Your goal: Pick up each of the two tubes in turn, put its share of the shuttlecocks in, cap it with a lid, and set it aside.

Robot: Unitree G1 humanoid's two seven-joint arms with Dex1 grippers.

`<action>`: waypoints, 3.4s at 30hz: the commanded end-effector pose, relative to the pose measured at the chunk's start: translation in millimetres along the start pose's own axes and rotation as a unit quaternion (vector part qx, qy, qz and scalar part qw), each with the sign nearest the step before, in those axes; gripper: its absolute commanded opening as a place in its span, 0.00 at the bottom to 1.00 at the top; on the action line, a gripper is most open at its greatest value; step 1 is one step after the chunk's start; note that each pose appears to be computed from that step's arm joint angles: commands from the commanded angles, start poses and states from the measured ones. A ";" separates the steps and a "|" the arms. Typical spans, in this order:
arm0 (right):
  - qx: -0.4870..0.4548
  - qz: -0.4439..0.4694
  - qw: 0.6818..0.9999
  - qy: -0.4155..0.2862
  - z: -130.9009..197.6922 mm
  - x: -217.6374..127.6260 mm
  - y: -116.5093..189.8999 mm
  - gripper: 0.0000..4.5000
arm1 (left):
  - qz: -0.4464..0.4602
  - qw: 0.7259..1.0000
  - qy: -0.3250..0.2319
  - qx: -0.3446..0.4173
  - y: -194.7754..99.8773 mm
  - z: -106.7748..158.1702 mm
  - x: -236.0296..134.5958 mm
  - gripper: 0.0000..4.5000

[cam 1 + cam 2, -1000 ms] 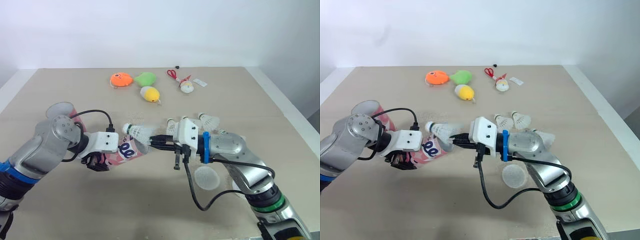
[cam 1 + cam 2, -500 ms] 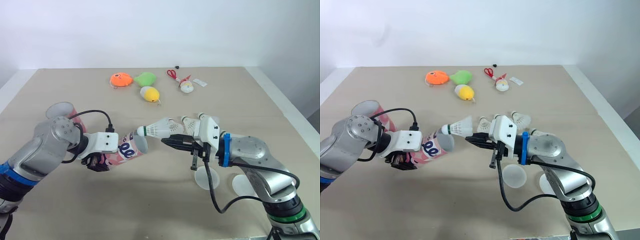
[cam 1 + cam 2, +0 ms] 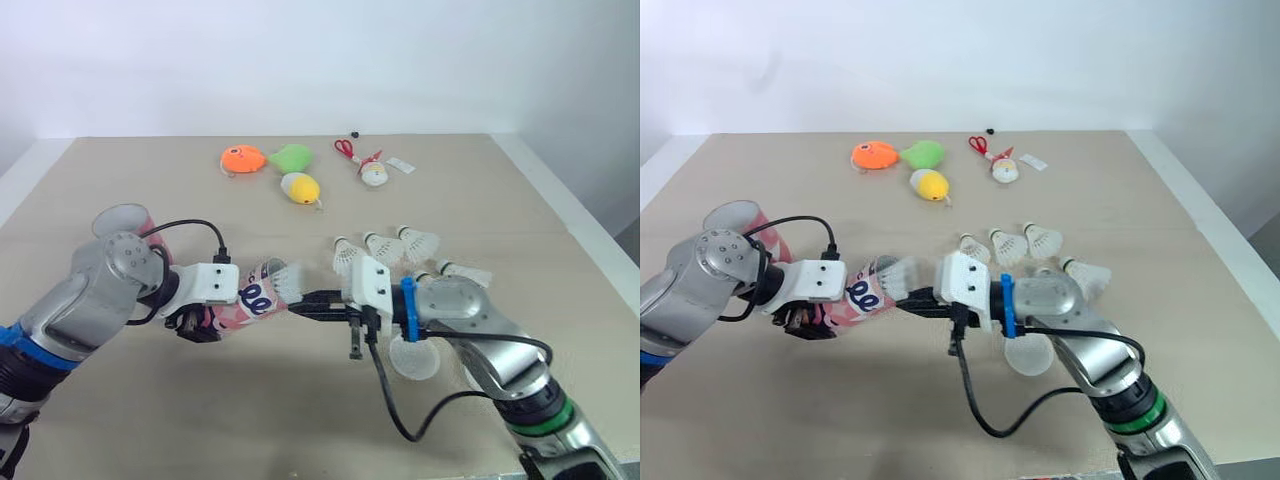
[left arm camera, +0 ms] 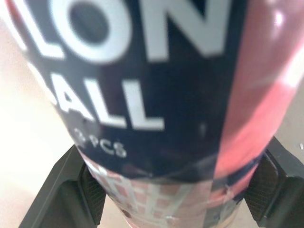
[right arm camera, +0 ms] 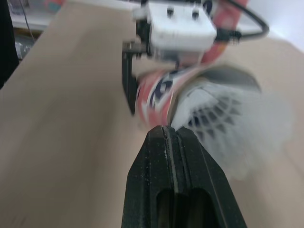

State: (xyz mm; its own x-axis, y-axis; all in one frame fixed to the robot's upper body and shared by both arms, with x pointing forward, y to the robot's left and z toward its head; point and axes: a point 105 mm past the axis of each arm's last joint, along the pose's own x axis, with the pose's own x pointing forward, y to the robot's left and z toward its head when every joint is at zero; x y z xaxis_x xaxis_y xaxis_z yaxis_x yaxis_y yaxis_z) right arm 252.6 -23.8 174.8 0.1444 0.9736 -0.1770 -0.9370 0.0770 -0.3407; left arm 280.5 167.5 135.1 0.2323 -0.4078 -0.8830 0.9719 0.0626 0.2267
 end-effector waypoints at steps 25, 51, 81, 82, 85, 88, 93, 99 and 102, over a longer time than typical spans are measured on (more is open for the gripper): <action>0.095 -0.340 0.930 0.096 -78.3 -29.6 -40.5 0.99 | -0.024 1.000 -0.013 0.015 -9.1 5.6 12.9 0.73; 0.244 -0.444 0.862 0.015 -90.1 6.6 -85.0 0.48 | -0.018 0.999 -0.027 0.019 -10.5 10.4 12.9 0.73; 0.020 -0.066 0.997 0.022 11.7 -55.9 -8.2 0.01 | -0.015 0.999 -0.030 0.015 -10.8 8.5 16.2 0.73; 0.014 -0.060 0.998 0.027 9.8 -51.7 -5.9 0.01 | -0.015 0.999 -0.030 0.014 -10.7 8.7 16.3 0.73; -0.003 -0.046 0.998 0.039 3.4 -38.2 -1.6 0.01 | -0.014 0.999 -0.030 0.013 -10.5 9.0 16.3 0.73; -0.008 -0.039 0.999 0.032 3.8 -28.1 -1.1 0.01 | -0.015 0.999 -0.030 0.013 -11.0 9.3 16.2 0.73; 0.017 -0.055 0.998 -0.027 22.2 -23.1 -4.1 0.07 | -0.014 0.999 -0.029 0.016 -9.5 9.6 15.8 0.73; 0.055 -0.130 0.989 -0.054 24.9 -45.5 3.6 0.64 | -0.018 0.999 -0.029 0.018 -10.6 9.0 16.1 0.73; 0.055 -0.231 0.970 -0.054 19.9 -67.1 6.1 1.00 | -0.022 0.999 -0.030 0.019 -11.1 8.6 17.5 0.73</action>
State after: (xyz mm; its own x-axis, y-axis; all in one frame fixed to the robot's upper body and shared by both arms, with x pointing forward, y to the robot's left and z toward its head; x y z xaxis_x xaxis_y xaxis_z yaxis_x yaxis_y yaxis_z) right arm 234.6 -77.4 184.5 0.4718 0.8817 -0.0072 -0.8664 0.4621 -0.1893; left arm 279.2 157.7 134.2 0.2401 -0.4521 -0.8590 0.9669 0.0332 0.2528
